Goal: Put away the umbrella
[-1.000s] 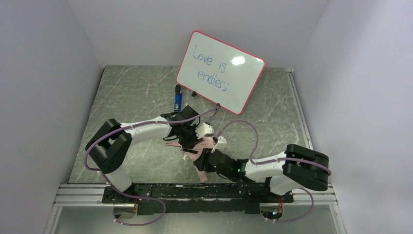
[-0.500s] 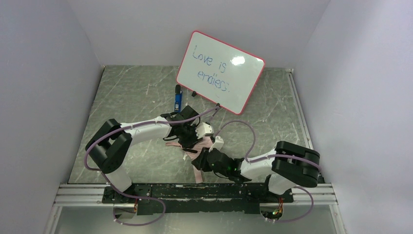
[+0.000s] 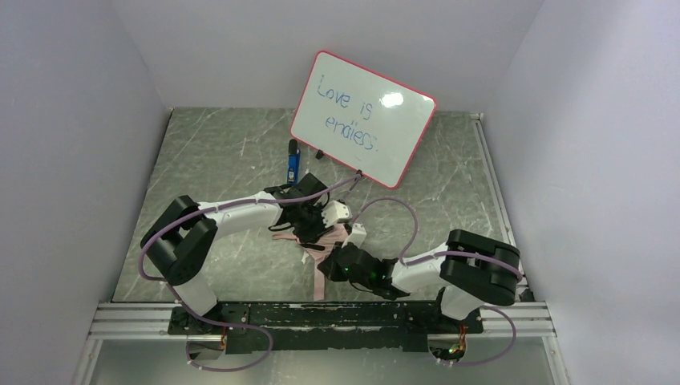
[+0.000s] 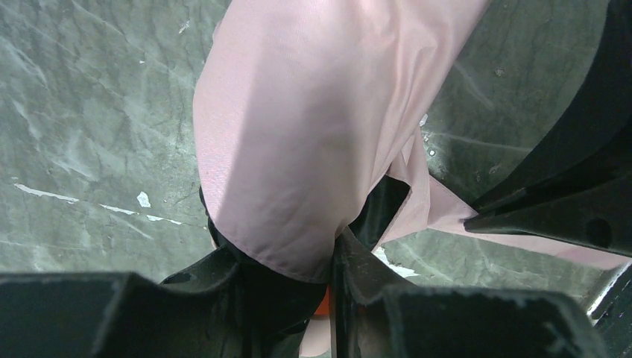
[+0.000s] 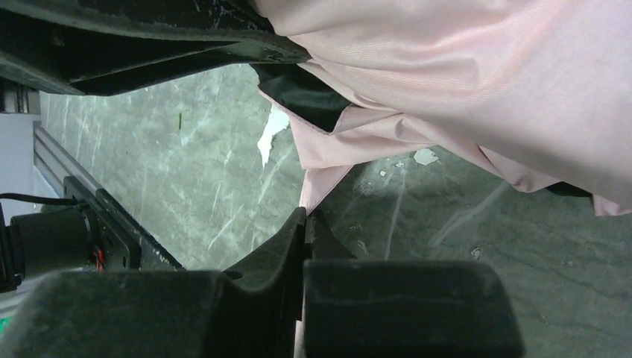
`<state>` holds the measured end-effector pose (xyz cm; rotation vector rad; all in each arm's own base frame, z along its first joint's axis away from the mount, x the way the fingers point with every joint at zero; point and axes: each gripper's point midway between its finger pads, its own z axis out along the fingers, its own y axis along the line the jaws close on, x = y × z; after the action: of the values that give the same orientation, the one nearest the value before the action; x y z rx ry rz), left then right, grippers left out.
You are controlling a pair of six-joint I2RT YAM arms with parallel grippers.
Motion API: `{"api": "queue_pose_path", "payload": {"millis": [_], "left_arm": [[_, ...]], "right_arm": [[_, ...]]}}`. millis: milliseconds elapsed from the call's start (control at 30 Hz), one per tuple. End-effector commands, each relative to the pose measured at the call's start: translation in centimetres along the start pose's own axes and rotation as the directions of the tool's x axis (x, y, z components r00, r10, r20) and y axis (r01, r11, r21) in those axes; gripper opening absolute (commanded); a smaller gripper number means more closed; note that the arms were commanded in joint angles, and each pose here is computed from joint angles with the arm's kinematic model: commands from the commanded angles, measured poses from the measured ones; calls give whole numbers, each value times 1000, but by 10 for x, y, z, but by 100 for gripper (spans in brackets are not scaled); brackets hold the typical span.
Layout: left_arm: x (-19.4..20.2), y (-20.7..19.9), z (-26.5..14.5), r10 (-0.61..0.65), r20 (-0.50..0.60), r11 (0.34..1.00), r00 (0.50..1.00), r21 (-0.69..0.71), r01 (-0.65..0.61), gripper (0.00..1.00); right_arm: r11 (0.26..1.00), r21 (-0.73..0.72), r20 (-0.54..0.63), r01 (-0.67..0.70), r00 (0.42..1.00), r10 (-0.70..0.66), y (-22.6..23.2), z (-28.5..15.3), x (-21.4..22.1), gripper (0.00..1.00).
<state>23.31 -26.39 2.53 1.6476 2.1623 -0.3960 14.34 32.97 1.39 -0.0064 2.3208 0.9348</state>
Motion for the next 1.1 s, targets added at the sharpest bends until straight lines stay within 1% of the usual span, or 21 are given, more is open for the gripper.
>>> {"api": "queue_pose_path", "payload": {"millis": [0, 267, 367, 500, 567, 767, 900, 1067], "left_arm": [[36, 16, 5, -12, -131, 995, 991, -99, -1, 5], [32, 26, -6, -13, -107, 985, 994, -170, -6, 5], [31, 28, -8, -16, -100, 983, 995, -183, -2, 5], [31, 30, -10, -22, -96, 980, 995, -197, 3, 5], [30, 30, -10, -30, -89, 979, 996, -203, 11, 5], [32, 44, -7, -94, -107, 958, 990, -279, 61, 5], [28, 45, -1, -133, -91, 953, 987, -285, 103, 5], [24, 47, -1, -136, -52, 945, 989, -305, 114, 5]], "right_arm": [[994, 85, -108, 67, 992, -58, -35, -4, 27, 0], [993, 113, -119, 25, 993, -11, -52, -23, 30, 0], [991, 130, -118, 22, 993, -7, -61, -32, 31, 0], [993, 117, -111, 31, 994, -18, -63, -45, 28, 0], [995, 93, -119, 45, 992, -34, -62, -50, 28, 0], [998, 14, -164, 67, 984, -64, -52, -59, 35, 0], [997, -64, -177, 39, 983, -50, -37, -60, 37, 0], [985, -172, -194, -10, 981, -24, -10, -61, 38, 0]]}}
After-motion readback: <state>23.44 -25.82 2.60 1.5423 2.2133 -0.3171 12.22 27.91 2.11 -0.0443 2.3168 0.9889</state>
